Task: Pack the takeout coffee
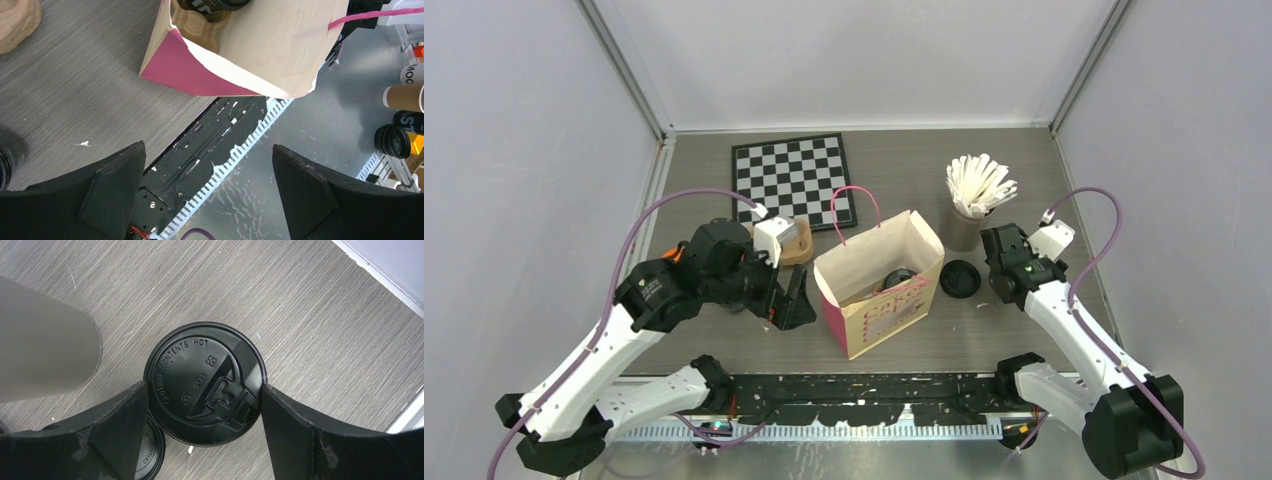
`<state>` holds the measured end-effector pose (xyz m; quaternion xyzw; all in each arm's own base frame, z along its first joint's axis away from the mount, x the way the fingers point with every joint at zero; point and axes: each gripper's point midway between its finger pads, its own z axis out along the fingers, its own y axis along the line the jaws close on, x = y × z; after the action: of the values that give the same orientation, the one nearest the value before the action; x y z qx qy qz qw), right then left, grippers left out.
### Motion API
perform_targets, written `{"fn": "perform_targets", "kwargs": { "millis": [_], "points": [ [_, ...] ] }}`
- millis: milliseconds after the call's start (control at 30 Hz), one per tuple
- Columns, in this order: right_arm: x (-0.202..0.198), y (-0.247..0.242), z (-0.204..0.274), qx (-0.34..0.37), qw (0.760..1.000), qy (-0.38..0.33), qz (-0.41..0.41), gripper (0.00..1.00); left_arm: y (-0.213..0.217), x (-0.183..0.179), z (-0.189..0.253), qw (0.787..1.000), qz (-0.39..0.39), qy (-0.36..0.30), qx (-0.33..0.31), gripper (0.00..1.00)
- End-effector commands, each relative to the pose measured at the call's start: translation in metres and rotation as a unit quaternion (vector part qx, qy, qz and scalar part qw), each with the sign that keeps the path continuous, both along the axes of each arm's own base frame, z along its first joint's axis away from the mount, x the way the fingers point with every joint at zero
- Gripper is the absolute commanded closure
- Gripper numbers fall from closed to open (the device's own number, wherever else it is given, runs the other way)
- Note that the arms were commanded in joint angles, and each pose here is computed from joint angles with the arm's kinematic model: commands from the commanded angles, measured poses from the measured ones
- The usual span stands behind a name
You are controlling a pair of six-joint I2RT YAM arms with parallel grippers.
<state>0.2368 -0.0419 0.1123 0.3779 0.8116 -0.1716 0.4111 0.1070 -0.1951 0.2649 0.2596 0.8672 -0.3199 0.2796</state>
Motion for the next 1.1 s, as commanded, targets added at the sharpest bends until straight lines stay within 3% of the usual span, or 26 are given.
{"fn": "perform_targets", "kwargs": {
  "millis": [0,200,467,600,700,833,1067],
  "points": [
    [0.007,0.001,0.008,0.01,1.0,-0.024,-0.003,0.3,0.002,0.004,0.012,1.0,0.003,-0.023,-0.003,0.0],
    [0.003,0.006,0.02,0.018,0.999,-0.027,0.021,0.32,0.016,0.009,0.005,0.999,0.039,-0.027,0.027,0.0],
    [-0.012,0.013,0.051,0.021,0.996,0.01,0.082,0.32,0.012,0.015,0.023,0.997,0.079,-0.001,0.017,0.0],
    [-0.025,0.012,0.06,0.019,0.995,0.025,0.098,0.32,0.008,0.015,0.024,0.993,0.108,0.037,0.016,0.08],
    [-0.03,0.014,0.074,0.026,0.994,0.01,0.107,0.35,0.0,0.016,0.033,0.988,0.138,0.054,-0.033,0.14],
    [-0.028,0.026,0.09,0.05,0.989,0.005,0.136,0.36,-0.005,0.023,0.043,0.974,0.195,0.073,-0.09,0.23],
    [-0.029,0.04,0.113,0.066,0.98,0.019,0.185,0.36,-0.015,0.032,0.039,0.945,0.265,0.133,-0.135,0.41]
  ]
}}
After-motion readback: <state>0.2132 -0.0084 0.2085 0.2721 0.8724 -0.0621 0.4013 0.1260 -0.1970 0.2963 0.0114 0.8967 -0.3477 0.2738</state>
